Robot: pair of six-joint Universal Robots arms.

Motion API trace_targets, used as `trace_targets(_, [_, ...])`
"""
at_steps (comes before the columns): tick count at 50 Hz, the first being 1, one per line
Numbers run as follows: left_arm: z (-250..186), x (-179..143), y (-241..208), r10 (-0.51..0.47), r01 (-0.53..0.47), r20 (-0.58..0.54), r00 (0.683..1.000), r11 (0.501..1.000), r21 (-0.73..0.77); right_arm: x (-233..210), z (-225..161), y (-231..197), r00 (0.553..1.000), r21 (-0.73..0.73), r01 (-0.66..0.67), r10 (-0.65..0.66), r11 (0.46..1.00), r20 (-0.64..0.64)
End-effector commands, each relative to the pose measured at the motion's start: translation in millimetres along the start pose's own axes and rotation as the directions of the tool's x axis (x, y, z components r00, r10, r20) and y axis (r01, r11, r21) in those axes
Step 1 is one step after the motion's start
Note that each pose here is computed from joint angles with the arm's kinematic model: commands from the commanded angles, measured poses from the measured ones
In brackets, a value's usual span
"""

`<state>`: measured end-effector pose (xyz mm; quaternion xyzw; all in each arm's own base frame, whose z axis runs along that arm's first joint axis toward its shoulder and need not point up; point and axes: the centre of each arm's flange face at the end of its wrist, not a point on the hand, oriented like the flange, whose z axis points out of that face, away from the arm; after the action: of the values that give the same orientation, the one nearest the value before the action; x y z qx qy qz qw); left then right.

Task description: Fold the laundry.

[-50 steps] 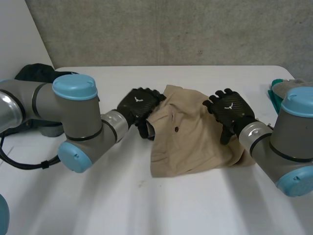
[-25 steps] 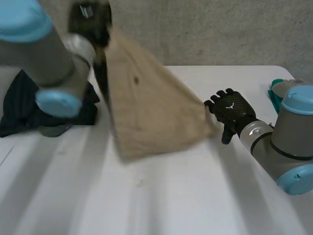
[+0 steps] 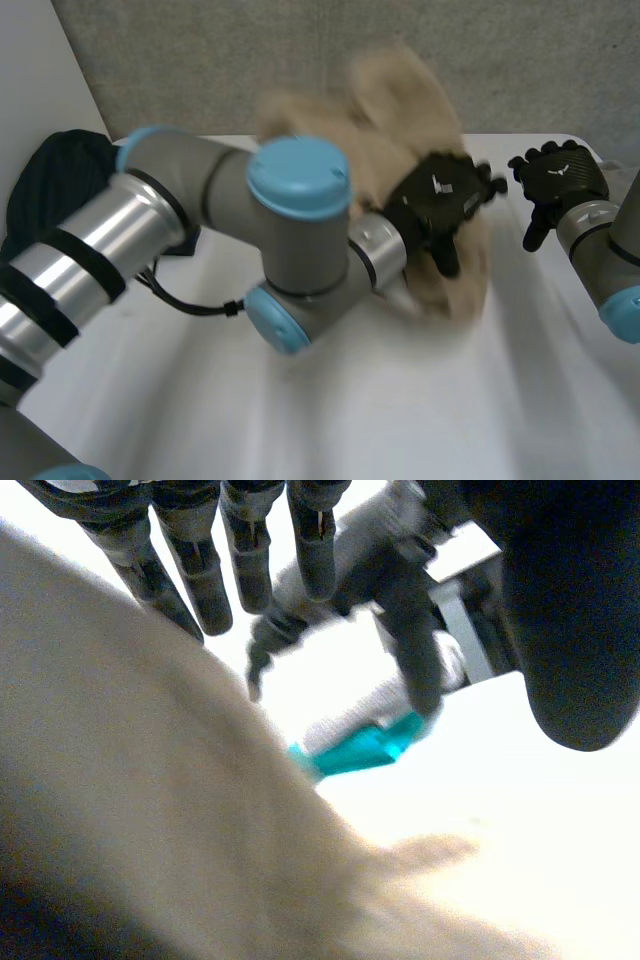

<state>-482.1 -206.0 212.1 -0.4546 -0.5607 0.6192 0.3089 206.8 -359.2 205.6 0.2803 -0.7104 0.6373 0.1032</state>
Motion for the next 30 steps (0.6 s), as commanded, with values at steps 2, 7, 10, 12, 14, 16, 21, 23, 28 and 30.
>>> trace_targets(2, [-16, 11, -7, 0.029, -0.028, 0.011, 1.0, 0.996, -0.081, 2, 6, 10, 1.0, -0.052, 0.001, -0.001, 0.999, 0.008])
trace_targets(7, [-32, 16, -37, -0.01, 0.01, -0.009, 1.0, 0.999, -0.045, -3, 6, 12, 1.0, -0.057, 0.006, -0.004, 0.998, 0.029])
trace_targets(10, [-40, 12, -56, -0.027, 0.027, 0.004, 1.0, 1.0, -0.009, -8, 2, 10, 0.999, -0.057, 0.011, -0.009, 0.998, 0.047])
trace_targets(12, [-45, 3, -70, -0.028, 0.027, 0.033, 0.999, 0.999, 0.029, -11, -2, 7, 0.998, -0.065, 0.008, -0.004, 0.998, 0.062])
trace_targets(14, [-47, -9, -78, -0.031, 0.026, 0.07, 0.997, 0.998, 0.058, -13, -7, 4, 0.997, -0.076, 0.005, 0.001, 0.997, 0.079])
trace_targets(16, [-47, -31, -84, -0.033, 0.021, 0.143, 0.989, 0.996, 0.085, -16, -16, 1, 0.994, -0.111, -0.006, 0.018, 0.994, 0.11])
trace_targets(21, [-47, -70, -76, -0.018, 0.006, 0.252, 0.967, 0.999, 0.046, -27, -36, -2, 0.976, -0.207, -0.071, 0.111, 0.976, 0.187])
trace_targets(23, [-46, -80, -67, 0.002, -0.005, 0.268, 0.963, 1.0, 0.011, -32, -42, 0, 0.965, -0.242, -0.105, 0.157, 0.965, 0.21])
trace_targets(28, [-38, -102, -17, 0.077, -0.041, 0.236, 0.969, 0.987, -0.158, -50, -50, 8, 0.911, -0.304, -0.244, 0.325, 0.921, 0.253])
trace_targets(30, [-36, -101, -3, 0.092, -0.049, 0.209, 0.974, 0.977, -0.205, -55, -48, 10, 0.898, -0.297, -0.283, 0.361, 0.912, 0.252])
